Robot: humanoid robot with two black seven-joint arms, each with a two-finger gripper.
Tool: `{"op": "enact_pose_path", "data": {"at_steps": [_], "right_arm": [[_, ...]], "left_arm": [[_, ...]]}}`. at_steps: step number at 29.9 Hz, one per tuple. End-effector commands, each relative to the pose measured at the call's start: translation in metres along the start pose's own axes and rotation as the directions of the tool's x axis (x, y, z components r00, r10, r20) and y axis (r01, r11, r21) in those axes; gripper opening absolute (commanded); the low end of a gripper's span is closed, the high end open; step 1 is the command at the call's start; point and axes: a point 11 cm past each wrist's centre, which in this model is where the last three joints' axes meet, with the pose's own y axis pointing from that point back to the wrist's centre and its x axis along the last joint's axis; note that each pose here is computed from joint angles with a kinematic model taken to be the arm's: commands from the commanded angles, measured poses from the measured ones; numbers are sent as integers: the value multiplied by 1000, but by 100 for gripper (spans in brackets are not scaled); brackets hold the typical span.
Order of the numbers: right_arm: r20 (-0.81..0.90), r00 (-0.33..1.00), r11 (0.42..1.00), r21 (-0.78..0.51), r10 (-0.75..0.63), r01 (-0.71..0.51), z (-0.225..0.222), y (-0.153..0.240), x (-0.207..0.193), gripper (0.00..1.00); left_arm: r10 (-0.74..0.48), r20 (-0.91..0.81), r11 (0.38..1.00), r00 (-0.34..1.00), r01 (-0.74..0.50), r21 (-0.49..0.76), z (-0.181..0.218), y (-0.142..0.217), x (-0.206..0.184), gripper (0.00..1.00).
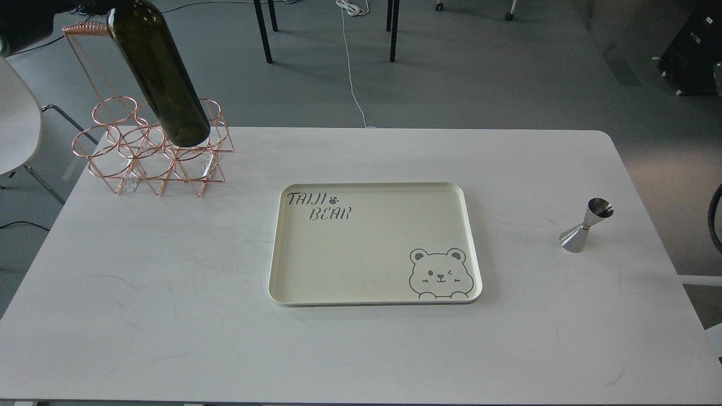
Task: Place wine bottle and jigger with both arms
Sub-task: 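Lift the bottle with the left gripper and tilt it over the wire rack, then lower the bottle into a slot of the copper wine rack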
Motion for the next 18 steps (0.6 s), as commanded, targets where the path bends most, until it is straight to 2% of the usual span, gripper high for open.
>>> {"op": "enact_pose_path", "data": {"at_steps": [1, 11, 18], "right_arm": [[0, 1000, 1000, 1, 0, 0, 0, 0, 0, 78], [0, 1000, 1000, 1, 0, 0, 0, 0, 0, 78], [-1, 1000, 1000, -1, 0, 0, 0, 0, 0, 78]], "left_arm": [[-13, -2, 999, 1000, 13, 32, -10, -4, -9, 19], [2, -31, 998, 1000, 0, 61, -19, -14, -21, 19], [-18, 16, 997, 1000, 16, 79, -24, -17, -41, 19]]}}
